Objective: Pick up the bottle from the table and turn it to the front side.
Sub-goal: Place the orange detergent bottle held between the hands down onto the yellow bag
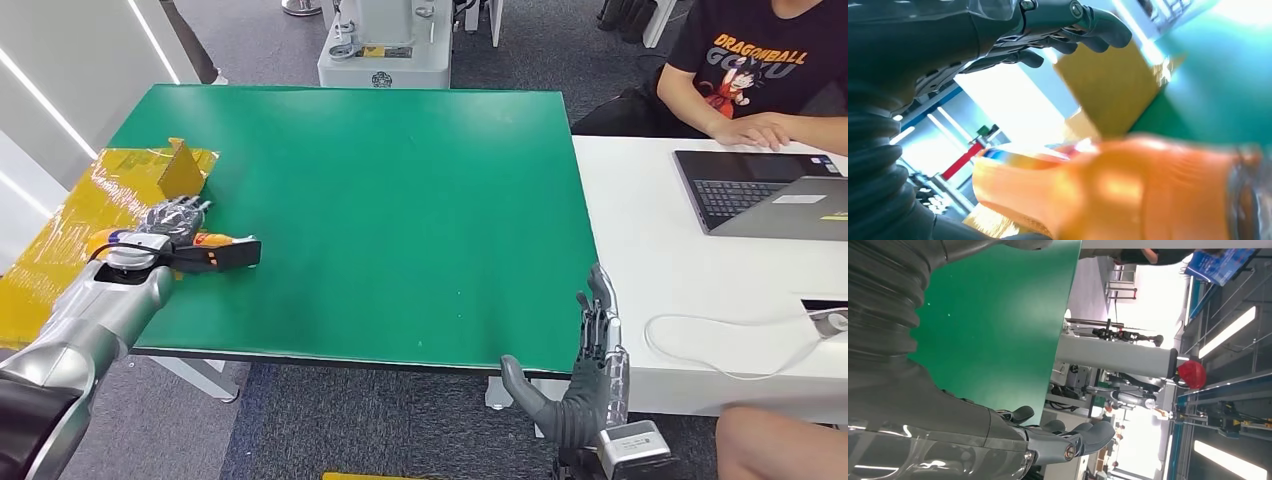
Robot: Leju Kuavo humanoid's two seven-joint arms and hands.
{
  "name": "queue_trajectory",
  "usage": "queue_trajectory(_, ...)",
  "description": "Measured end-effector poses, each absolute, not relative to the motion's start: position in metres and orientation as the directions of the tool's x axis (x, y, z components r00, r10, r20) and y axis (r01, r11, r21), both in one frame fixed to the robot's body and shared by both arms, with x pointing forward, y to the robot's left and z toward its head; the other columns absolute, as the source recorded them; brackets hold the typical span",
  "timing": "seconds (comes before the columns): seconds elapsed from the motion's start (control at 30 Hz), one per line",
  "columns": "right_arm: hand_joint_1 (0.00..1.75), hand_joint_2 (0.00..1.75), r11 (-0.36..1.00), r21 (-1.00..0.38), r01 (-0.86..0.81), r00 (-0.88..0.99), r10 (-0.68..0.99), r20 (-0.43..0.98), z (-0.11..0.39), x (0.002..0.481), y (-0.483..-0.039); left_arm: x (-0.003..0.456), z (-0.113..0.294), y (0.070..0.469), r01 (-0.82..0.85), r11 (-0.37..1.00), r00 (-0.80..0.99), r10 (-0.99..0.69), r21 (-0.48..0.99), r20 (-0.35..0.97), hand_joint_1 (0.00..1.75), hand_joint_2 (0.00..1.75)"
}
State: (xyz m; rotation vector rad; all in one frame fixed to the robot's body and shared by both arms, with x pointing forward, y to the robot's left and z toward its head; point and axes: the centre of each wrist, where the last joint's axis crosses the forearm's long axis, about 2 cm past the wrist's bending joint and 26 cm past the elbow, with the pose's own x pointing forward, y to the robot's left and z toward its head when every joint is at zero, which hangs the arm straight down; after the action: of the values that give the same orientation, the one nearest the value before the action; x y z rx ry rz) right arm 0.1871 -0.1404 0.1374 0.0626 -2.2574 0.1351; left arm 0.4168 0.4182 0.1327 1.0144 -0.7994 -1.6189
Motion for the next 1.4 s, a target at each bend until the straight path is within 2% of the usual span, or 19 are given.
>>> queue_trajectory(0.17,0.0,1.75,0.993,-0.071,-0.093,-0.633,-0.003,0.774,0.136,0.187,-0.14,0.428,0.151,0.419,0.358,-0.249,-0.137,-0.967,0.9,-0.213,0.0,1.75)
queue_trajectory(0.53,0.0,1.75,0.994,-0.071,-0.08,-0.631,0.005,0.776,0.133,0.187,-0.141,0.449,0.194,0.431,0.361,-0.257,-0.145,-0.965,0.896,-0.219,0.0,1.75)
queue_trajectory(0.73,0.0,1.75,0.995,-0.067,-0.067,-0.63,0.01,0.776,0.133,0.186,-0.141,0.454,0.212,0.442,0.421,-0.227,-0.163,-0.971,0.878,-0.173,0.0,1.75)
queue_trajectory(0.83,0.0,1.75,0.996,-0.065,-0.056,-0.631,0.015,0.775,0.133,0.185,-0.141,0.457,0.221,0.443,0.355,-0.194,-0.185,-0.973,0.915,-0.134,0.0,1.75)
queue_trajectory(0.97,0.0,1.75,0.997,-0.061,-0.038,-0.633,0.023,0.774,0.136,0.183,-0.141,0.46,0.223,0.426,0.117,-0.03,-0.267,-0.964,0.993,0.002,0.0,1.75)
queue_trajectory(1.07,0.0,1.75,0.998,-0.056,-0.022,-0.631,0.029,0.775,0.138,0.18,-0.14,0.456,0.211,0.395,-0.037,0.215,-0.353,-0.916,0.976,0.188,0.0,1.75)
queue_trajectory(1.17,0.0,1.75,0.999,-0.042,-0.001,-0.63,0.032,0.776,0.138,0.178,-0.14,0.444,0.194,0.353,-0.124,0.576,-0.465,-0.753,0.808,0.466,0.0,1.75)
queue_trajectory(1.2,0.0,1.75,0.999,-0.038,0.004,-0.631,0.032,0.775,0.138,0.178,-0.139,0.438,0.189,0.34,-0.14,0.66,-0.493,-0.693,0.738,0.526,0.0,1.75)
queue_trajectory(1.4,0.0,1.75,1.0,-0.028,0.008,-0.635,0.026,0.772,0.137,0.175,-0.137,0.407,0.167,0.288,-0.121,0.872,-0.589,-0.448,0.474,0.673,0.0,1.75)
